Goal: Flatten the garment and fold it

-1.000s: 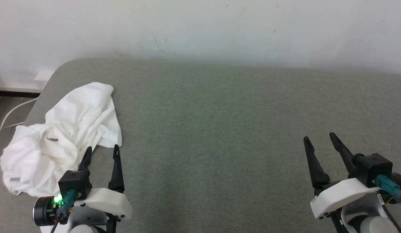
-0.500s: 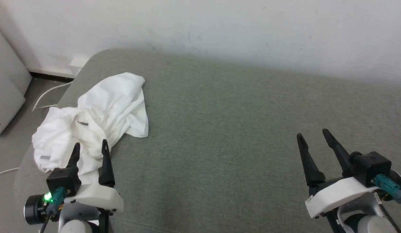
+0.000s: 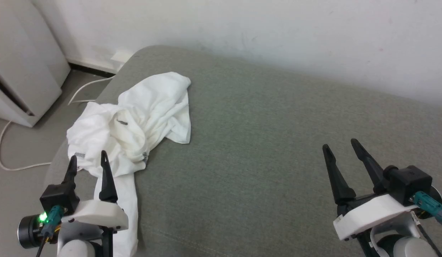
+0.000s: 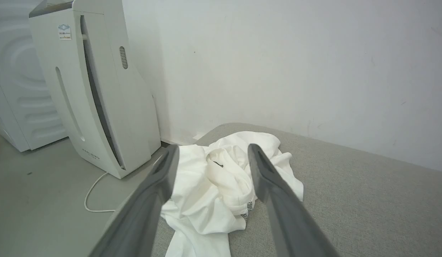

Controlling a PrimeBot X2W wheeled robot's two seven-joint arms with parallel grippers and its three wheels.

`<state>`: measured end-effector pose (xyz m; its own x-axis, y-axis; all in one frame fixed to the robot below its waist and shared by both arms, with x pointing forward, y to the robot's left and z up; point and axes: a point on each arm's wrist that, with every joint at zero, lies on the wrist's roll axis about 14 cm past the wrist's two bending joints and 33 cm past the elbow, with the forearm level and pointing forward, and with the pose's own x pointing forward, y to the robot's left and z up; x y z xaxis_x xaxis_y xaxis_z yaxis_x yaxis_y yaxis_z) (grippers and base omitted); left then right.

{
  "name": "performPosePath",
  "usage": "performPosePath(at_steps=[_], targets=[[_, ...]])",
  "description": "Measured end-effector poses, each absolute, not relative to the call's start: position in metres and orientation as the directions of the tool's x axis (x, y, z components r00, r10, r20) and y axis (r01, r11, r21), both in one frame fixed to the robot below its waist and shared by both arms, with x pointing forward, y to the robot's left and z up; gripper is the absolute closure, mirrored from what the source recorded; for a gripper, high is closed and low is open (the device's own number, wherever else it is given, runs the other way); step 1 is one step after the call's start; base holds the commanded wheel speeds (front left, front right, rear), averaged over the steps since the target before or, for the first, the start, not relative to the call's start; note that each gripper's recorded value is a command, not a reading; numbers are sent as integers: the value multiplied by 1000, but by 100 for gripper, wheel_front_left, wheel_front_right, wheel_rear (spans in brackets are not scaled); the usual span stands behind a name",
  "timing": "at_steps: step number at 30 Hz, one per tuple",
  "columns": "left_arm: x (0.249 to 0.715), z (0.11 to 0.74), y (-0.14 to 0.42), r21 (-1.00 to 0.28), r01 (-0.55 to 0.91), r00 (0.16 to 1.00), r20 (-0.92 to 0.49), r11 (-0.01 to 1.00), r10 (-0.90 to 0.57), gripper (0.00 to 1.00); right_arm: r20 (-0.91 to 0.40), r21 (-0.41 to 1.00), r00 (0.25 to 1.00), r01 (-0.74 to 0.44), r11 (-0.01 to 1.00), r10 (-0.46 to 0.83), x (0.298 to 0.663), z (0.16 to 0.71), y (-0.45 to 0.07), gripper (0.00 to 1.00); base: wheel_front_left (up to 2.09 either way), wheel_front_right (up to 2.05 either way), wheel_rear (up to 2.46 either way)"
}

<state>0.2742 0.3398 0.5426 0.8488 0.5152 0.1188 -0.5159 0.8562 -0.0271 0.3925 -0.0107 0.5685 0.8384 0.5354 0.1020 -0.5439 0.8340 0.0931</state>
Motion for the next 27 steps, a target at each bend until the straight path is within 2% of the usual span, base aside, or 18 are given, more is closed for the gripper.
performPosePath(at_steps=[14,21,27], targets=[[256,547,368,-25,-597,793,137,802,594,0,100,124,780,-625,770,617,395,570,24,0,0,0,0],[282,575,381,-30,-583,791,207,812,576,0,79,139,762,-647,750,643,403,567,35,0,0,0,0],[322,602,399,-32,-569,792,247,822,558,0,54,145,751,-657,739,658,414,562,43,0,0,0,0]])
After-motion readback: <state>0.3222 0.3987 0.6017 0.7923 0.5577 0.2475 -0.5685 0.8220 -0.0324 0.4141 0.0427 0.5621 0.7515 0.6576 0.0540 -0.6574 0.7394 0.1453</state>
